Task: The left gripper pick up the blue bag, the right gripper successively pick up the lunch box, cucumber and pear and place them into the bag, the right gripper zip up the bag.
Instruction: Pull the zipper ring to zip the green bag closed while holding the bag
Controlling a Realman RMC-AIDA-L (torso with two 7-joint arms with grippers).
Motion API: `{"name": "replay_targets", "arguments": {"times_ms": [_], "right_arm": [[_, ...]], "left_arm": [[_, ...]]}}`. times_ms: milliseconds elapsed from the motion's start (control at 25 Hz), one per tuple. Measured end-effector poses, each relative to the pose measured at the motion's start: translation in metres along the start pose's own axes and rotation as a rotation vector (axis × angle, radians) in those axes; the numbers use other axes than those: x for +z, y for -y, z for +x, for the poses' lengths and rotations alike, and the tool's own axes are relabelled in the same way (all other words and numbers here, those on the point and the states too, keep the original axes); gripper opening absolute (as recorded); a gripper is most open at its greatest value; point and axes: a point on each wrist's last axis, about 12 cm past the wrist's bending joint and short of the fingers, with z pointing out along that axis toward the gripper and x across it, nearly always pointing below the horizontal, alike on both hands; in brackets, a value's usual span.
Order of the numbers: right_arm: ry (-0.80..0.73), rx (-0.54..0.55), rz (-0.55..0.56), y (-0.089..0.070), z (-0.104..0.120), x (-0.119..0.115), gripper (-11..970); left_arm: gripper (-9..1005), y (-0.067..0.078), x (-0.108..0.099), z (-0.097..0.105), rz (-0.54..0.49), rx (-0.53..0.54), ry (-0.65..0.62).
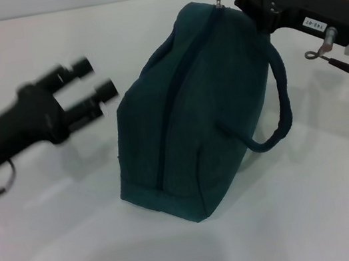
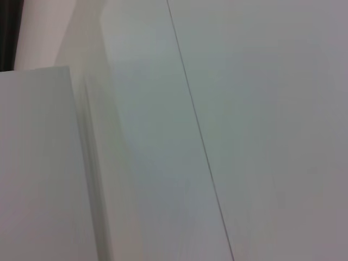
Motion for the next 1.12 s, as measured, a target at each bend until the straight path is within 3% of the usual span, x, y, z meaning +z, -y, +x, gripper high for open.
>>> {"name": "replay_targets", "arguments": {"times_ms": [160,320,400,600,800,1120], "right_arm": [[0.001,0.001,0.001,0.0,0.0,0.0,115],[-0.004,0.003,0.008,0.001,0.001,-0.001,117],[-0.007,0.003,0.012,0.001,0.001,-0.001,119],[-0.009,0.003,0.024,0.003,0.001,-0.001,121],[-0.011,0.002,0.025,0.003,0.001,0.0,124],[-0.009,-0.002,0.018,0.003,0.0,0.002,129]], "left_arm": [[679,-0.007,0.008,-0.033,0.031,0.019,-0.043],[831,-0.002,0.034,-0.073,0.105,0.038,-0.178],[887,0.005,0.049,-0.092,0.118,0.042,-0.236],[882,0.038,0.096,-0.13,0.071,0.073,-0.431],[877,0.066,0.137,-0.135,-0.018,0.085,-0.583],[870,0.068,0.165,-0.122,-0.121,0.101,-0.704]]}}
